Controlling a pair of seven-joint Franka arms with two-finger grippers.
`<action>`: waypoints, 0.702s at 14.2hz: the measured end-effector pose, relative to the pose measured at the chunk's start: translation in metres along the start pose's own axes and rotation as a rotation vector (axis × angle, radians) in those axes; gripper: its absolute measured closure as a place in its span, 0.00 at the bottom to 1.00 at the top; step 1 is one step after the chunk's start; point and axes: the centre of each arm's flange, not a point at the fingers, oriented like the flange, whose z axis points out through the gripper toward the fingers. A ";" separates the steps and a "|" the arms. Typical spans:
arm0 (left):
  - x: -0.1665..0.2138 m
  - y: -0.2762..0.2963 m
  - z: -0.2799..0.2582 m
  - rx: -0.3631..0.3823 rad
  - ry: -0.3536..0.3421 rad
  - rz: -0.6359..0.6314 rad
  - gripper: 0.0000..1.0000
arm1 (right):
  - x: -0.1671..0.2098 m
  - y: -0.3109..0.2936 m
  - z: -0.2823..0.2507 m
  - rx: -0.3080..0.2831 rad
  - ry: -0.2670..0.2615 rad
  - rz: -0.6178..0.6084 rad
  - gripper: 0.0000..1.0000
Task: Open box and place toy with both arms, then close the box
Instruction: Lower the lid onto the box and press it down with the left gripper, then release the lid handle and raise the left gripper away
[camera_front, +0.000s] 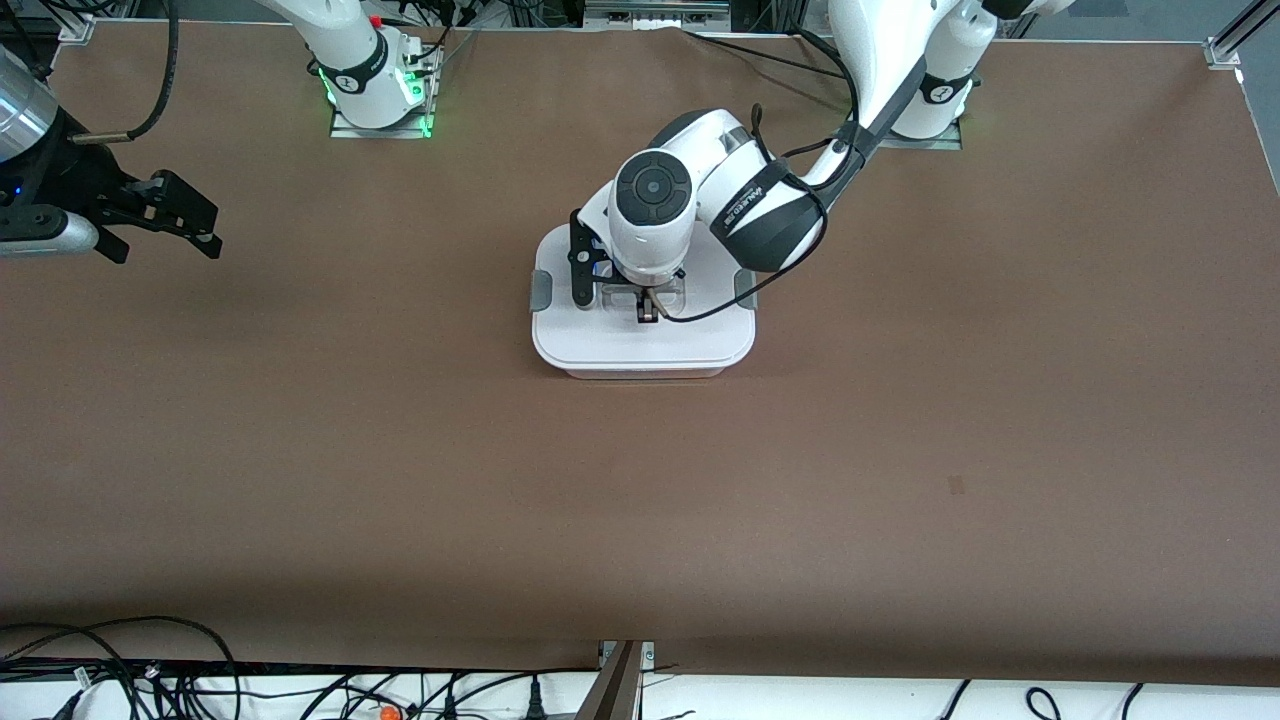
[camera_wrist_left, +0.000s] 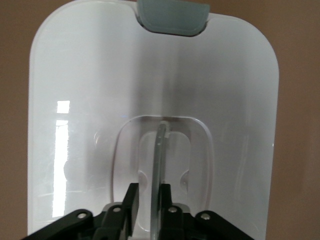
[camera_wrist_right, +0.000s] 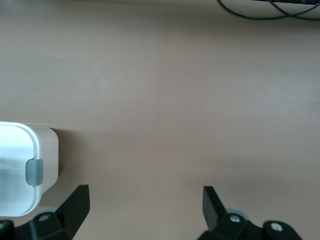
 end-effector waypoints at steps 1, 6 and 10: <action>0.001 -0.001 -0.005 0.005 0.012 -0.018 0.59 | 0.000 0.000 0.001 0.000 -0.001 0.000 0.00; -0.045 -0.017 -0.105 0.084 0.045 -0.148 0.10 | 0.001 -0.001 0.002 -0.001 -0.001 -0.001 0.00; -0.195 -0.082 -0.215 0.204 0.065 -0.402 0.00 | 0.001 -0.001 0.002 0.000 -0.001 -0.002 0.00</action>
